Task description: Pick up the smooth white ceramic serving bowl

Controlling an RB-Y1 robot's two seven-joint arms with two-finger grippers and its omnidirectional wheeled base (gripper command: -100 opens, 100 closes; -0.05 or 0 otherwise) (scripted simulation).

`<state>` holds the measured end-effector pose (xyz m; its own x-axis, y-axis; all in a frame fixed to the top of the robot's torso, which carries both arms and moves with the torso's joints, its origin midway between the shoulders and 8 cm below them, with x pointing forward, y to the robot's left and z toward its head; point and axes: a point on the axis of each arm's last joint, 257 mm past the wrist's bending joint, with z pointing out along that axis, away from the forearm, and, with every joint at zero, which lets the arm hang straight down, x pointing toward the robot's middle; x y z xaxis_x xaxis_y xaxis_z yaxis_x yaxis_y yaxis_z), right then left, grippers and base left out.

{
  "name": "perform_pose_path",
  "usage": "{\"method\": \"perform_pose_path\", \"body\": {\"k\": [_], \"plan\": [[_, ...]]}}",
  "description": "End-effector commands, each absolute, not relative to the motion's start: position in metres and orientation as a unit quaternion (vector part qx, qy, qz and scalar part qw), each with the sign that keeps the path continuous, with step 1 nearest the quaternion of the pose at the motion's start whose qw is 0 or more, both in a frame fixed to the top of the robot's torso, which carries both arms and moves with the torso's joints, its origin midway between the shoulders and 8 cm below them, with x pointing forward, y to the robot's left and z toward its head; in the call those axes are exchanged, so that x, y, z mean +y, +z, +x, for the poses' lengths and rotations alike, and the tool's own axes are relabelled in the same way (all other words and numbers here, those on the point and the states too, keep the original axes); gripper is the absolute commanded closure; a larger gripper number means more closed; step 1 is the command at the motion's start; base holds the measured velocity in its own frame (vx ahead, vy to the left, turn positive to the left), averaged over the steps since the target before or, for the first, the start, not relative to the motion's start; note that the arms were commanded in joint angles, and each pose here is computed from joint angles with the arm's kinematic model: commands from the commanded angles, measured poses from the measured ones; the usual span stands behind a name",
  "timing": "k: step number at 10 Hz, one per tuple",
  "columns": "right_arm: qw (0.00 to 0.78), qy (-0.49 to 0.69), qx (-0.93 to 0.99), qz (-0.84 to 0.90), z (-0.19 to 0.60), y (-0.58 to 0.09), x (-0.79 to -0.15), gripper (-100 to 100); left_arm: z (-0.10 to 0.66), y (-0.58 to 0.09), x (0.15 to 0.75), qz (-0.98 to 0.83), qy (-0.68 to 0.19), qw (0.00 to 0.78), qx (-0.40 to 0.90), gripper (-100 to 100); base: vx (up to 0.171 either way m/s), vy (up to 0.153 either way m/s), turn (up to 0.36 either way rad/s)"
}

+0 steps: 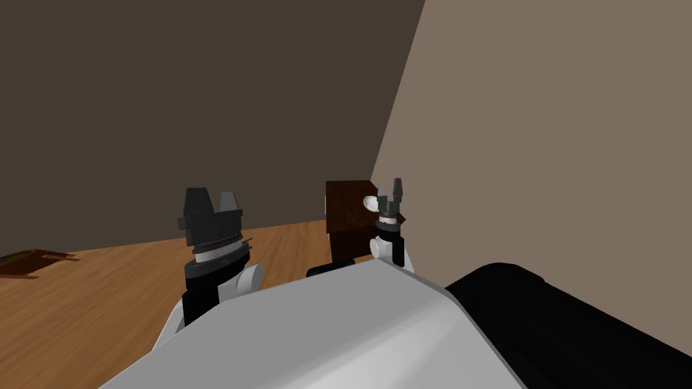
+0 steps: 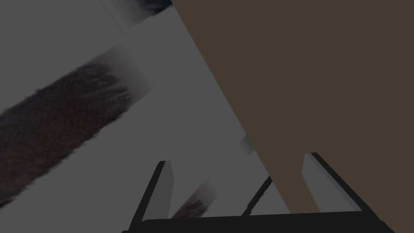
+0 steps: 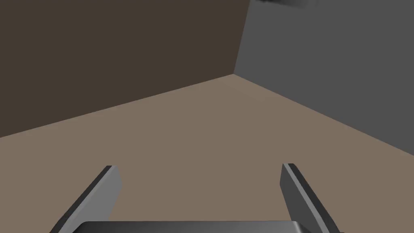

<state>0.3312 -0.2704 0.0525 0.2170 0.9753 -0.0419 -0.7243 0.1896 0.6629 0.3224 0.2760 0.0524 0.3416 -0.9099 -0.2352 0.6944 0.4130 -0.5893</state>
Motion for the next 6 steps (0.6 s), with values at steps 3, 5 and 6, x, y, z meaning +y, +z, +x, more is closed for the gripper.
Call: {"method": "perform_pose_path", "body": {"k": [3, 5, 6], "plan": [[0.732, 0.553, 0.305, 0.254, 0.343, 0.015, -0.268, -100, 0.322, 0.052, 0.276, -0.197, -0.505, 0.795, 0.273, 0, -0.058, 0.062, -0.014], [0.729, 0.53, 0.357, 0.247, 0.35, -0.018, -0.269, -100, 0.322, 0.052, 0.276, -0.197, -0.505, 0.795, 0.273, 0, -0.084, 0.088, -0.015], [0.725, 0.516, 0.386, 0.243, 0.353, -0.037, -0.272, -100, 0.322, 0.052, 0.276, -0.197, -0.505, 0.795, 0.273, 0, -0.097, 0.095, 0.031]]}}
